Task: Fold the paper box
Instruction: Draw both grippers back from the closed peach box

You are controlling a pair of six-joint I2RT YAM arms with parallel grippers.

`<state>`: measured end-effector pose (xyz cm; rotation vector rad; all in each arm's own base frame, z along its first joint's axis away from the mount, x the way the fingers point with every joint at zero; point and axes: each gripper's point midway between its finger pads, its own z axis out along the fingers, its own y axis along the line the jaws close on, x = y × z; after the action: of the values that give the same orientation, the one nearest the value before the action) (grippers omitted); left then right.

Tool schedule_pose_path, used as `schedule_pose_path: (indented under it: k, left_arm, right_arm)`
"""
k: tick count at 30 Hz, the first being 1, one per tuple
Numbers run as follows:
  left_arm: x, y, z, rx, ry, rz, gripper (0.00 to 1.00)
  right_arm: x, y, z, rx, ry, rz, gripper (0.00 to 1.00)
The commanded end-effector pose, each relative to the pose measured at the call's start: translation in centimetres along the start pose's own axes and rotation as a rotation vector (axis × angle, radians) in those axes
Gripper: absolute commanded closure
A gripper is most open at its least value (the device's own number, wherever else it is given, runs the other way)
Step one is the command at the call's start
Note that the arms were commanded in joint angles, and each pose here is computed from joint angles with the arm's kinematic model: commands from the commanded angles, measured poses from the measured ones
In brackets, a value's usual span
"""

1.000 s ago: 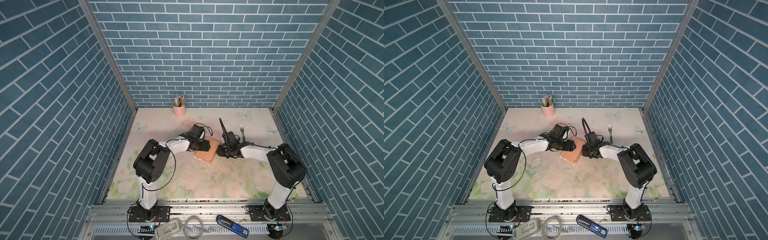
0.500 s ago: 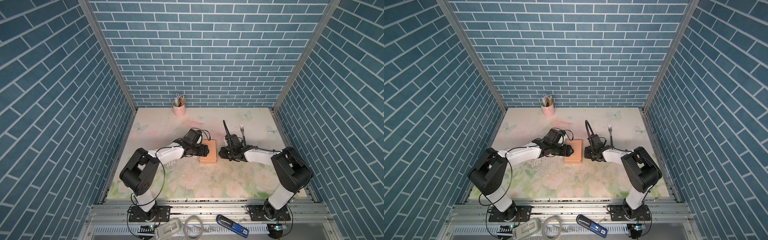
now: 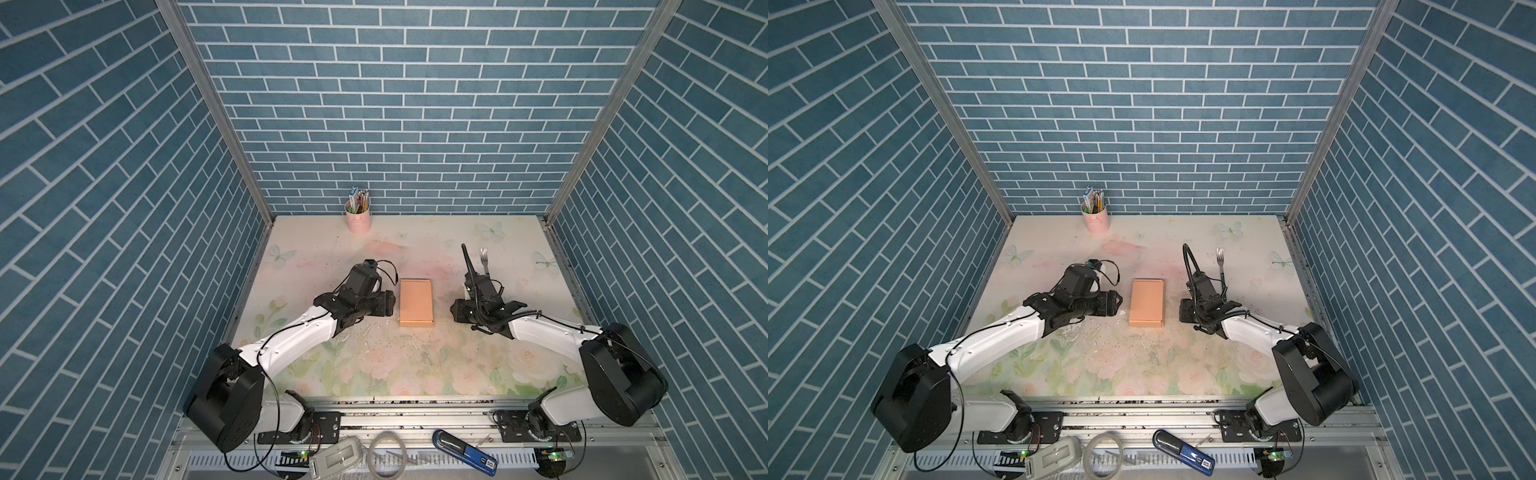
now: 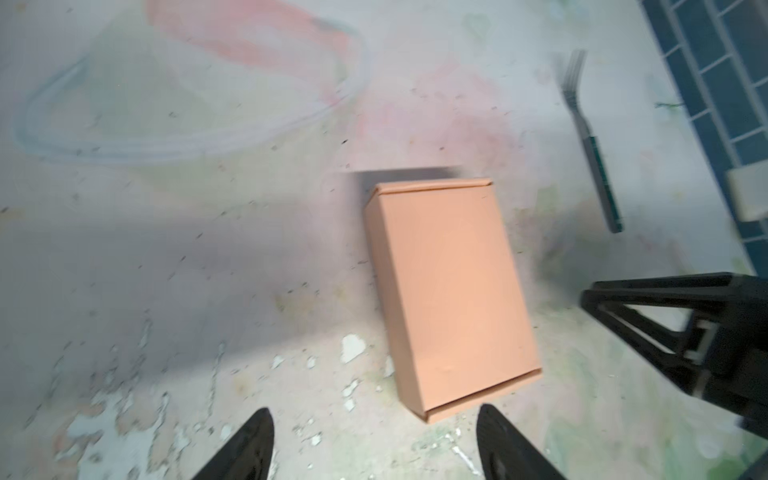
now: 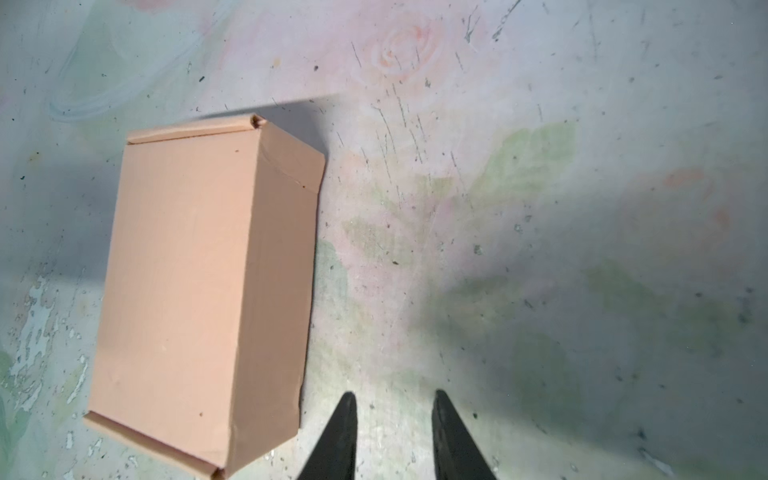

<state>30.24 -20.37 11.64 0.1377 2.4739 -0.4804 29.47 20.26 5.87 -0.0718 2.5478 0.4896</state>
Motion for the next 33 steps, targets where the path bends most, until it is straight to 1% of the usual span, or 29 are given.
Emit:
schedule_pose_path:
  k: [1,5,8,12,21,27,28,33]
  left_arm:
    - [1.9,2.7,0.5,-0.121,0.053,-0.023,0.22]
    - [3.2,3.1,2.1,-0.131,0.101,-0.042,0.23]
    - [3.9,2.8,3.7,-0.119,0.148,-0.047,0.24]
    - [4.4,2.0,5.1,-0.107,0.176,-0.042,0.24]
    - [5.4,-0.8,7.0,-0.067,0.203,-0.01,0.24]
    - [6.5,-3.3,8.2,-0.032,0.229,0.016,0.25]
    - [6.6,-3.7,8.4,-0.027,0.233,0.02,0.25]
    - [6.5,-3.7,8.1,-0.042,0.233,0.028,0.25]
  right_arm:
    - [1.1,-1.3,-0.1,0.047,0.027,-0.012,0.67]
    - [1.6,-0.9,0.2,0.024,0.04,0.018,0.67]
    - [2.0,-0.2,0.6,-0.007,0.048,0.052,0.68]
    - [2.6,1.1,1.7,-0.023,0.067,0.069,0.69]
    - [4.3,3.7,4.2,-0.064,0.108,0.12,0.7]
    - [4.4,4.8,5.0,-0.107,0.109,0.166,0.71]
    - [4.6,5.3,5.0,-0.129,0.124,0.17,0.71]
    - [4.8,4.9,4.8,-0.112,0.131,0.161,0.71]
